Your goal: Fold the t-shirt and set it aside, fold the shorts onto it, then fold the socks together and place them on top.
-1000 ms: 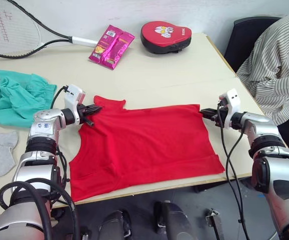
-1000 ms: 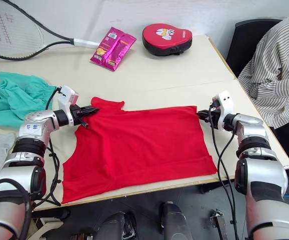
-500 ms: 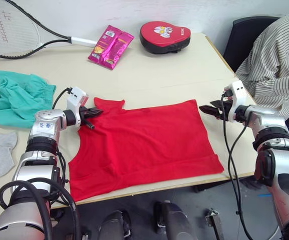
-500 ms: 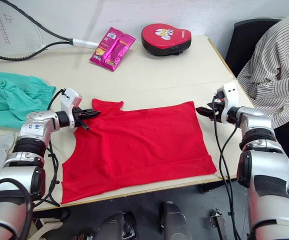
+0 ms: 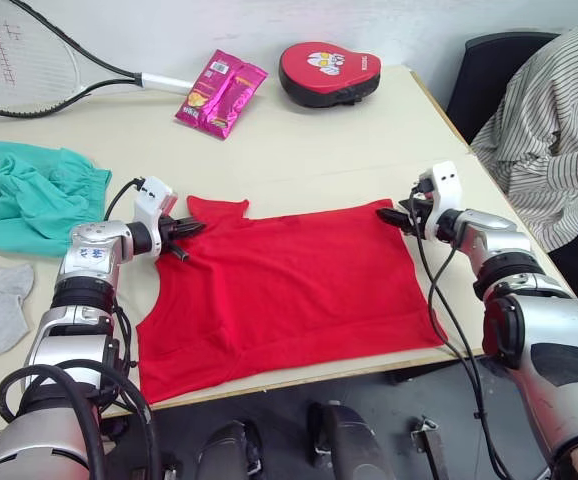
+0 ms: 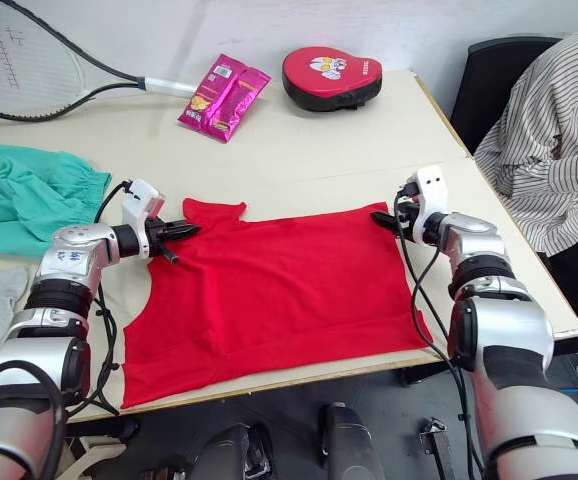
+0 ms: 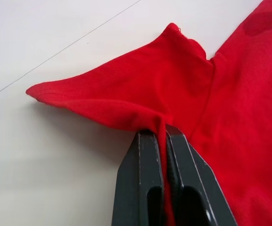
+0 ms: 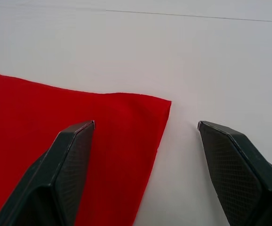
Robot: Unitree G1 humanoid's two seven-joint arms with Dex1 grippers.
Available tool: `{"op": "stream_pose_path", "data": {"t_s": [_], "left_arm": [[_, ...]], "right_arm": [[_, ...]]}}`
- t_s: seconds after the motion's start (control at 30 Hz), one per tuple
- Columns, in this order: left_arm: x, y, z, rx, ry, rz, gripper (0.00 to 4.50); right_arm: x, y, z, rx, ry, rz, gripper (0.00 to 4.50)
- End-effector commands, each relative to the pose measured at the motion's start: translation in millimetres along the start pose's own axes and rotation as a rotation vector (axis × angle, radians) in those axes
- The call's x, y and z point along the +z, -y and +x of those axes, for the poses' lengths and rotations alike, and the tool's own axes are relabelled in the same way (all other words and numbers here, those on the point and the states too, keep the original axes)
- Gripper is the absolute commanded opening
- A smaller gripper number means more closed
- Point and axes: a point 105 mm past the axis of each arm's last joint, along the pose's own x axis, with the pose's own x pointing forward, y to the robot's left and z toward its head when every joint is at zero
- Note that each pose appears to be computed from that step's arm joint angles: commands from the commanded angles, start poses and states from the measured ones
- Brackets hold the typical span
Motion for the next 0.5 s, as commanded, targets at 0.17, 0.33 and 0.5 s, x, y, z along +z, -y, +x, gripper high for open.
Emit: {"op": "stream_pose_path", "data": {"t_s": [0.17,0.33,0.5], "left_arm": [[13,0,-3,0.0,0.038,0.028,0.0],[15,0,-3,-0.007,0.03,0.037,0.0],[17,-1,-3,-0.003,0.027,0.042,0.0]], "right_arm": [[3,-11,9,0.009,0.022,0.015,3.56],[-3,-20,13,0.048,0.01,0.048,3.17],[7,-26,13,0.097,0.056,0.073,1.59]]}}
